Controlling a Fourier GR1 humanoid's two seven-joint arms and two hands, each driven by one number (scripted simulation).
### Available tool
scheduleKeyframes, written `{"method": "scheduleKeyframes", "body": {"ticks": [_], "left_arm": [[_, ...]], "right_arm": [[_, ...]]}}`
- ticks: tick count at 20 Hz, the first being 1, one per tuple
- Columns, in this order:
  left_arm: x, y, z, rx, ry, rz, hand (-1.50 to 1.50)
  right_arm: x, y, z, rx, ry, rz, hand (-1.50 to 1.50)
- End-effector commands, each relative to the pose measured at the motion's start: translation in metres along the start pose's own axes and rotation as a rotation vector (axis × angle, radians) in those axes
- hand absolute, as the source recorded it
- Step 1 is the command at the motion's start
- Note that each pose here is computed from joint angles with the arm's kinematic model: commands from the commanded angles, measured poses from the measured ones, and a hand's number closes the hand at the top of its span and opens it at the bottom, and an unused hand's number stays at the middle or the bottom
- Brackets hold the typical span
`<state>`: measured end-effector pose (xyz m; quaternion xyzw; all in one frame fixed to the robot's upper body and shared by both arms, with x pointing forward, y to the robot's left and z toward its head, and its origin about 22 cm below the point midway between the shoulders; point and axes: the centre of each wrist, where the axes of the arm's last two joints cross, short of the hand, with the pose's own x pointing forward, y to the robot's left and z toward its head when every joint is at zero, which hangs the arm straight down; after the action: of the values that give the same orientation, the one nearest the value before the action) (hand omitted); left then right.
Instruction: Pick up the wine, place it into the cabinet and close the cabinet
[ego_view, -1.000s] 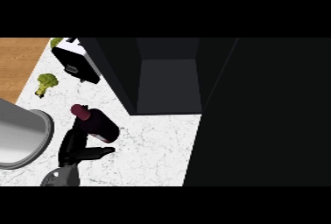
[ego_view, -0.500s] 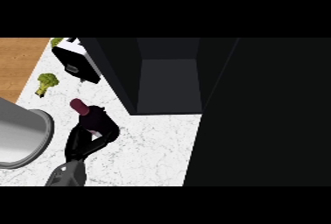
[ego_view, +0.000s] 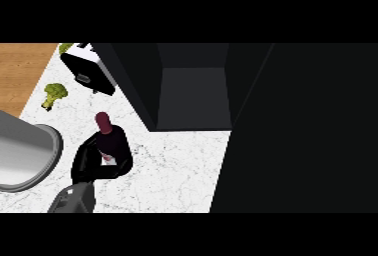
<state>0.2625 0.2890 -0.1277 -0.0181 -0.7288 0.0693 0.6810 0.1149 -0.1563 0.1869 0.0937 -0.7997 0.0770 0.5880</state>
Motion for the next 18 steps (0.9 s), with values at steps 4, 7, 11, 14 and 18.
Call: {"method": "scheduleKeyframes", "body": {"ticks": [4, 7, 11, 14, 18], "left_arm": [[-0.004, 0.011, 0.026, -0.176, -0.06, 0.027, 1.5], [-0.01, 0.004, 0.029, -0.199, -0.071, 0.036, 1.5], [0.001, -0.002, 0.028, -0.258, -0.057, 0.082, 1.5], [0.013, -0.036, 0.012, -0.322, -0.067, 0.125, 1.5], [0.014, -0.042, 0.043, -0.331, -0.074, 0.119, 1.5]], "right_arm": [[0.032, -0.01, 0.03, -0.025, -0.076, -0.016, -1.5], [0.029, -0.008, 0.027, -0.009, -0.084, -0.002, -1.5], [0.029, -0.007, 0.031, -0.056, -0.085, -0.031, -1.5], [0.024, -0.012, 0.031, -0.03, -0.073, -0.022, -1.5], [0.023, -0.011, 0.032, -0.044, -0.061, 0.0, -1.5]]}}
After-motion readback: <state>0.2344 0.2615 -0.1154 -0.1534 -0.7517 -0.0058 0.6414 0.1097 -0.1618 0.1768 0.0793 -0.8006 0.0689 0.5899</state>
